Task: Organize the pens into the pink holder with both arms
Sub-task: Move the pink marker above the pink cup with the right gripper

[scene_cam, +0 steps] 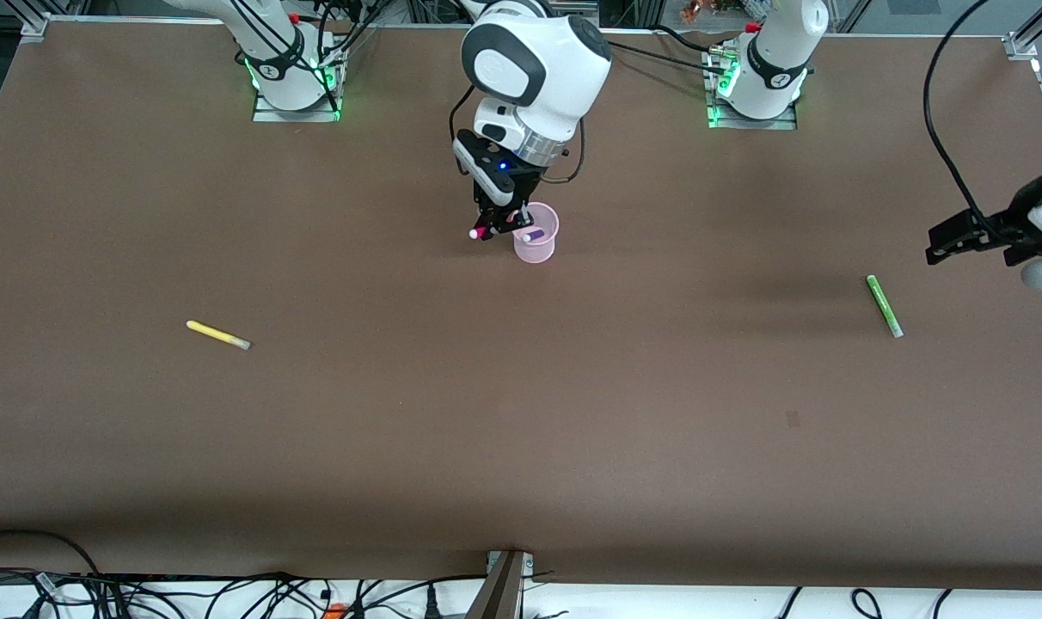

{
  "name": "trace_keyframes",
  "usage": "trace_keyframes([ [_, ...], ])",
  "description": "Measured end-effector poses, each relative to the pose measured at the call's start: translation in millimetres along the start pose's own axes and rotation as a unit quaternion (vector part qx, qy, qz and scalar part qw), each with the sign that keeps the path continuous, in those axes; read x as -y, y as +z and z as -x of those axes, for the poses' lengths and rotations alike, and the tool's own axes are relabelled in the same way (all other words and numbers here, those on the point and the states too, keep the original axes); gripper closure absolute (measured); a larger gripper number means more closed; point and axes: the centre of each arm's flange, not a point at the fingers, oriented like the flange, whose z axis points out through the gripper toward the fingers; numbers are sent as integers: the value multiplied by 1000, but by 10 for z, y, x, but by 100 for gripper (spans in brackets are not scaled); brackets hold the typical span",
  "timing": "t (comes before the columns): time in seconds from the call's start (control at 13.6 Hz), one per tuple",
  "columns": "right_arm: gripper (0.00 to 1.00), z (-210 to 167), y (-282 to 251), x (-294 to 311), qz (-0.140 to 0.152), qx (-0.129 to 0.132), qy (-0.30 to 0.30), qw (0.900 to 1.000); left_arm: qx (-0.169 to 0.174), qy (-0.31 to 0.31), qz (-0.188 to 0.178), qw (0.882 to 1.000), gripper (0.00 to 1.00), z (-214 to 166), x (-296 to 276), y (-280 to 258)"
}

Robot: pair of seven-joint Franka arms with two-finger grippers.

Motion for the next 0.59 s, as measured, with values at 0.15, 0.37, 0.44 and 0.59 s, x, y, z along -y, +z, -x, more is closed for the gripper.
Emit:
trace_keyframes([
  [0.15, 83, 73, 13, -45, 6, -16, -9, 1000, -21, -2, -1, 1000, 0, 213, 17, -38],
  [0.37, 83, 243, 107, -88, 11, -36, -25, 999, -22, 1, 0, 1000, 0, 282, -31, -37],
  [0.44, 83, 286, 146, -89, 9, -44, -27, 999, -18, 4, 0, 1000, 0, 288, -69, -27],
  [0.59, 83, 402, 254, -94, 4, -62, -19, 998, -15, 13, 0, 1000, 0, 292, -162, -26],
])
